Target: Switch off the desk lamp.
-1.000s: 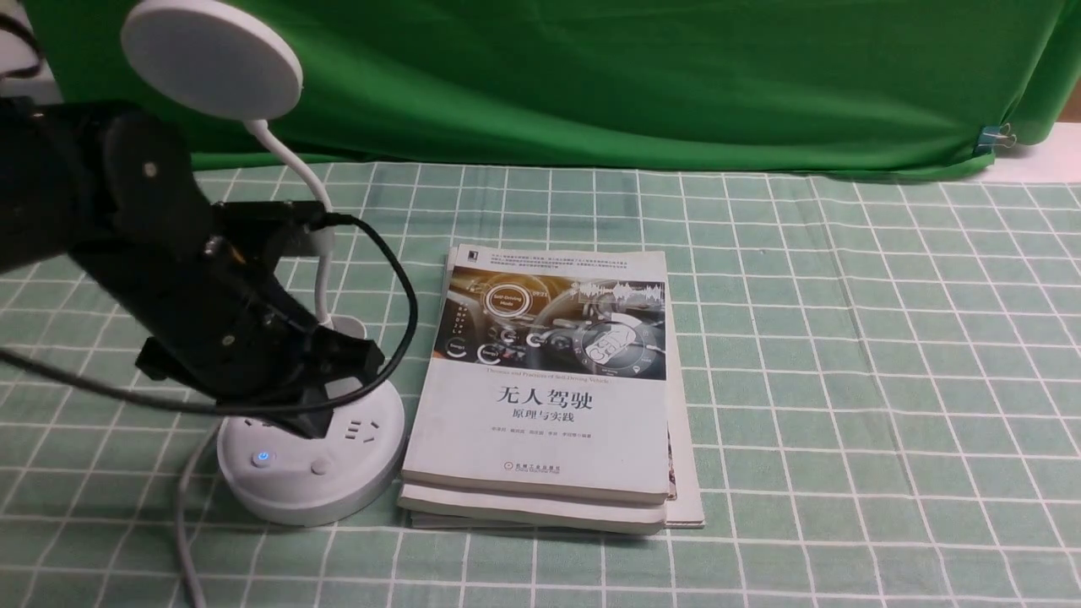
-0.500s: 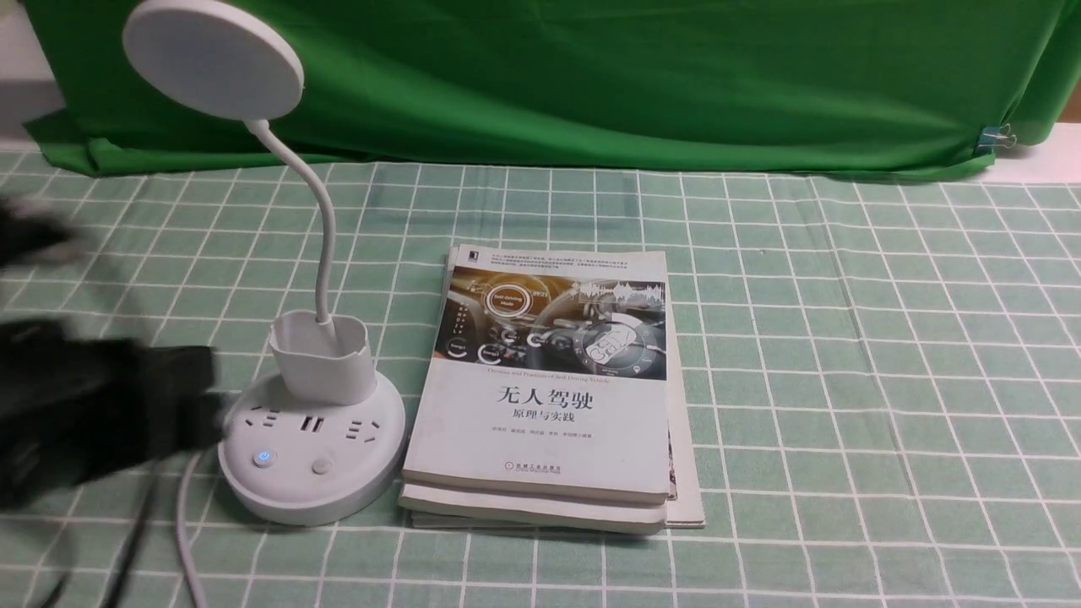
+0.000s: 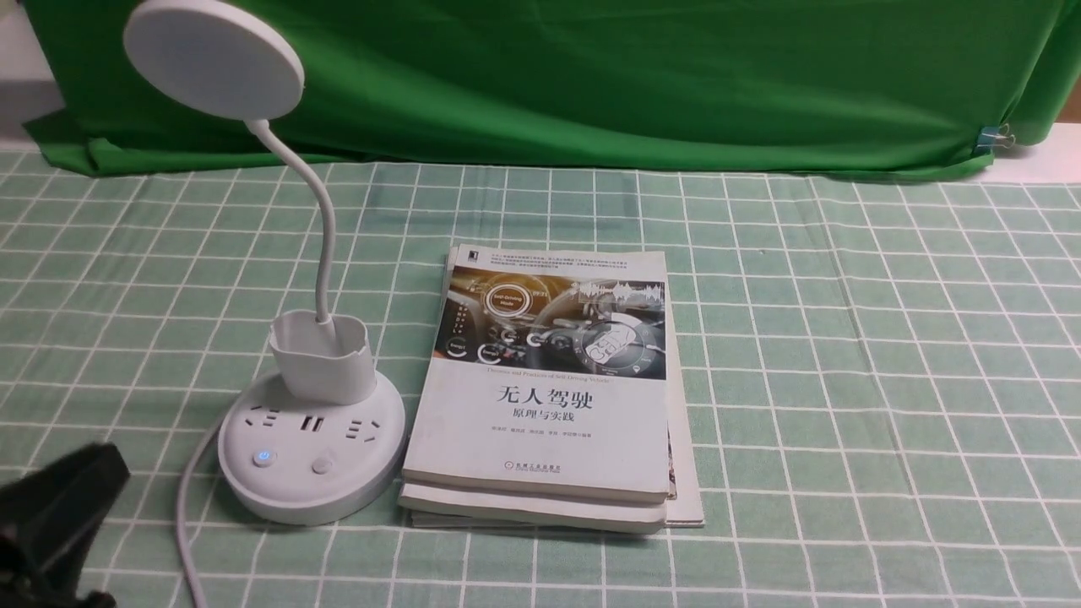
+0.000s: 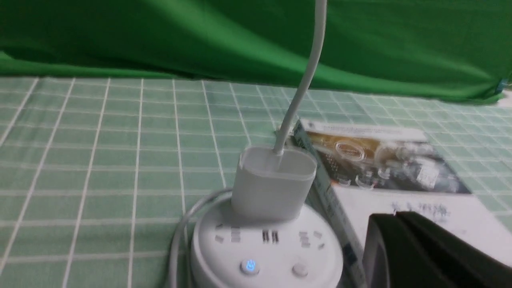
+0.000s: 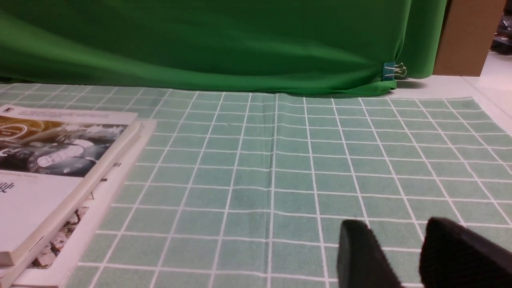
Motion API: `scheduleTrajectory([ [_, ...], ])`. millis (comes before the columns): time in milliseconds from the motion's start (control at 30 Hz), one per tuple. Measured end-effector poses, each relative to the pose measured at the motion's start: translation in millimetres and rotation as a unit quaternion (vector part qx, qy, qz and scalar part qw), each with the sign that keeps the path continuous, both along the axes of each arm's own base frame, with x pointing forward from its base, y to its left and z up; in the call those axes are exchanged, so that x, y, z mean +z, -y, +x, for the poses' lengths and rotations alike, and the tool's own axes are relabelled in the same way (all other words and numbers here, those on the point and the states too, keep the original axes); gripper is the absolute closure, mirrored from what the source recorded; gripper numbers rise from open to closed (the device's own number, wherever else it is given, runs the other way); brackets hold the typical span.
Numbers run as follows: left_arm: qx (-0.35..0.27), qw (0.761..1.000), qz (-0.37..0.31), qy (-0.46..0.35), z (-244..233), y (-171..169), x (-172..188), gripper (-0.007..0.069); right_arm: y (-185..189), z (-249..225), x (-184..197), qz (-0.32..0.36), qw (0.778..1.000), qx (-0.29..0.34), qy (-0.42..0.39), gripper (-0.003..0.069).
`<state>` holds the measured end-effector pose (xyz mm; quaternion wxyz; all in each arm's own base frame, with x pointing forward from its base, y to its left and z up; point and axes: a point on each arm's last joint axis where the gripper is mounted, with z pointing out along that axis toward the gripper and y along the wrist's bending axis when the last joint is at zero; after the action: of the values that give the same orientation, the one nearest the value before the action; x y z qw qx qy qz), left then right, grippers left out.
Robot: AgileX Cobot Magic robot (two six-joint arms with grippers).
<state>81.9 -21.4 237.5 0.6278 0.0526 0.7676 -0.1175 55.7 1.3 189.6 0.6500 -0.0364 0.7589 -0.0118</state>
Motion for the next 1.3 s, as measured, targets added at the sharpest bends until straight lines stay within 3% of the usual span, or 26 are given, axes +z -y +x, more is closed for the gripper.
scheduleTrajectory([
  [300, 0.0, 1.0, 0.008, -0.027, -1.1, -0.4, -20.7, 0.0622, 0.0, 0.0, 0.0, 0.0, 1.0, 0.0, 0.0, 0.0417],
  [800, -0.005, 0.995, 0.096, 0.017, 0.0, -2.6, -19.5, 0.0622, 0.0, 0.0, 0.0, 0.0, 1.0, 0.0, 0.0, 0.0417],
  [1300, 0.14, 0.981, 0.054, 0.122, -22.4, -23.7, -27.9, 0.0622, 0.0, 0.0, 0.0, 0.0, 1.0, 0.0, 0.0, 0.0417],
])
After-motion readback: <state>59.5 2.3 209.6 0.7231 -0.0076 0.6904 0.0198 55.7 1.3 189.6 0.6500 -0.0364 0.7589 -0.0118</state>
